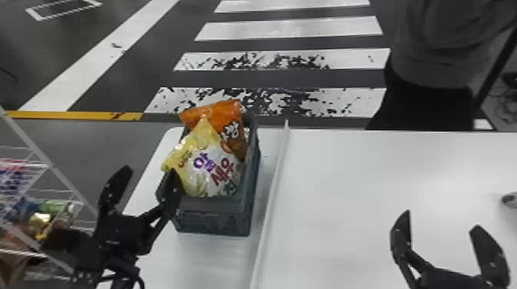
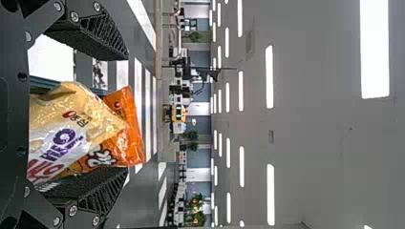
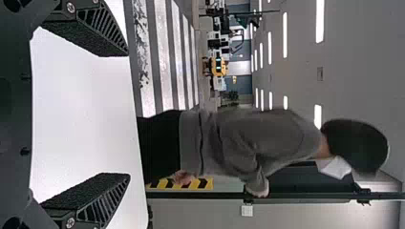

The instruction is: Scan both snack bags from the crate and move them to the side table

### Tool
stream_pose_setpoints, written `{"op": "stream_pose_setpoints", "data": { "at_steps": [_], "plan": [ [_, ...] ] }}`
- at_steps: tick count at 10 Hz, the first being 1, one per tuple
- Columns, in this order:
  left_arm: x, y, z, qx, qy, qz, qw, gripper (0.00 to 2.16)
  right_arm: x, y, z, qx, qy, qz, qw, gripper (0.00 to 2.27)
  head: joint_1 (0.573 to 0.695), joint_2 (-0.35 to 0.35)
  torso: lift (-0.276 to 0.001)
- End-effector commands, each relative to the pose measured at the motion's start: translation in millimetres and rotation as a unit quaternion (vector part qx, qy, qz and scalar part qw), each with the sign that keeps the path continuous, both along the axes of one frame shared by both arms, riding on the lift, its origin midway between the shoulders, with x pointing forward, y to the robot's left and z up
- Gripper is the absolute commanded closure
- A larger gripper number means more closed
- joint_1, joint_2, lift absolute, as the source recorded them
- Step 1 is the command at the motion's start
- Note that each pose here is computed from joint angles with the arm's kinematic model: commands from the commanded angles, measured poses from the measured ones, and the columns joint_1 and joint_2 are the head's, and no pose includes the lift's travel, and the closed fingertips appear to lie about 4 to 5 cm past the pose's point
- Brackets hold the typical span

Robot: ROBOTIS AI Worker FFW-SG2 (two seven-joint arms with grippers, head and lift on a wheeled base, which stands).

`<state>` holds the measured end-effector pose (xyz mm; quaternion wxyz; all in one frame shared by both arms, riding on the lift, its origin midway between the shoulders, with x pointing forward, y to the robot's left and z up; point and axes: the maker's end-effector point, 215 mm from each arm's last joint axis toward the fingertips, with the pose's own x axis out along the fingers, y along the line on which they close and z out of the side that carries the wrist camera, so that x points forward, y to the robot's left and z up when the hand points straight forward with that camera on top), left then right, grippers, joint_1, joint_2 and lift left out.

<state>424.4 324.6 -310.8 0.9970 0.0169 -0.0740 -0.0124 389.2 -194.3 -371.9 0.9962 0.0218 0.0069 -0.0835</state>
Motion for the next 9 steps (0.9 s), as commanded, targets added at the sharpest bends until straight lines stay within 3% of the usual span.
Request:
{"op": "stream_pose_setpoints", "data": {
  "at_steps": [1, 3, 6, 9],
  "plan": [
    [18.2, 21, -10, -0.01, 0.02, 0.01, 0.9997, 0.19, 0, 1, -1, -0.001, 0.002, 0.001, 1.0, 0.09, 0.695, 0.178, -0.099],
    [39.6, 38, -25, -0.015, 0.048, 0.007, 0.9987, 0.19, -1, 3, -3, -0.004, 0.005, 0.003, 1.0, 0.09, 0.695, 0.198, -0.099],
    [70.5, 30, -60, -0.028, 0.113, -0.033, 0.9927, 0.19, -1, 5, -2, -0.005, 0.005, 0.005, 1.0, 0.09, 0.695, 0.213, -0.099],
    [85.3, 20, -73, -0.036, 0.138, -0.063, 0.9877, 0.19, -2, 3, -2, -0.005, 0.006, 0.003, 1.0, 0.09, 0.695, 0.2, -0.099]
  ]
}}
